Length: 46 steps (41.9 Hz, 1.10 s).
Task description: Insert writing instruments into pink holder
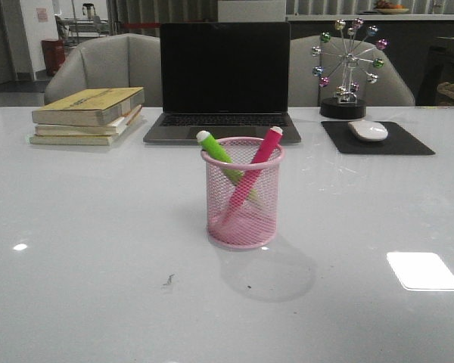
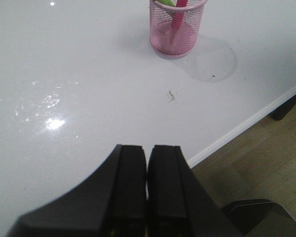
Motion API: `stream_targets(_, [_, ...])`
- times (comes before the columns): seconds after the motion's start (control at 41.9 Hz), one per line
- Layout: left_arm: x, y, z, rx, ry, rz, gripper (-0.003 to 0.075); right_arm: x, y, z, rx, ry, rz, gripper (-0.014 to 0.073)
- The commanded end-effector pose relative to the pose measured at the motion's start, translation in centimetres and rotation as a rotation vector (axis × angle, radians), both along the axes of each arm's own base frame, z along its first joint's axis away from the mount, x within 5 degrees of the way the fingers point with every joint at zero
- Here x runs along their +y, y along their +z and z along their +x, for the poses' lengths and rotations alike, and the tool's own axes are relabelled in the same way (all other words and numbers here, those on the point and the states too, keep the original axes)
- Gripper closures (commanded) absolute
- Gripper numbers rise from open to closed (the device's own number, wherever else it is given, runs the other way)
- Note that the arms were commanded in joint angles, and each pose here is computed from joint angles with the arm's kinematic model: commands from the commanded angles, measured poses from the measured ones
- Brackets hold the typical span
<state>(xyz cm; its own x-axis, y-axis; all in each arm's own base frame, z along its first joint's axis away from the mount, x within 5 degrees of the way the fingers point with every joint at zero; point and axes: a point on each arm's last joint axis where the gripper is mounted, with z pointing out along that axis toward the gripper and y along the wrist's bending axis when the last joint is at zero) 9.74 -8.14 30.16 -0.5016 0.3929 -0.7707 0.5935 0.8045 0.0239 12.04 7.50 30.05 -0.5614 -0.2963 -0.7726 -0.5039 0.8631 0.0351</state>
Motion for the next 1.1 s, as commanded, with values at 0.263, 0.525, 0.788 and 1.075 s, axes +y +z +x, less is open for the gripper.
stream_targets(0.263, [-0.2, 1.4, 0.0, -0.068, -0.011, -0.076, 0.0629, 0.1, 1.6, 0.4, -0.105, 0.006, 0.036, 0.0524])
stream_targets(0.525, [2.7, 1.7, -0.4, -0.254, 0.103, -0.177, 0.0617, 0.1, 1.5, 0.3, -0.103, 0.006, 0.035, 0.0524])
stream_targets(0.788, [5.8, -2.5, -2.4, -0.496, 0.317, -0.262, 0.0621, 0.1, 1.5, 0.3, -0.103, 0.006, 0.035, 0.0524])
stream_targets(1.075, [7.6, -6.8, -5.0, -0.709, 0.497, -0.289, 0.0621, 0.1, 1.5, 0.3, -0.103, 0.006, 0.035, 0.0524])
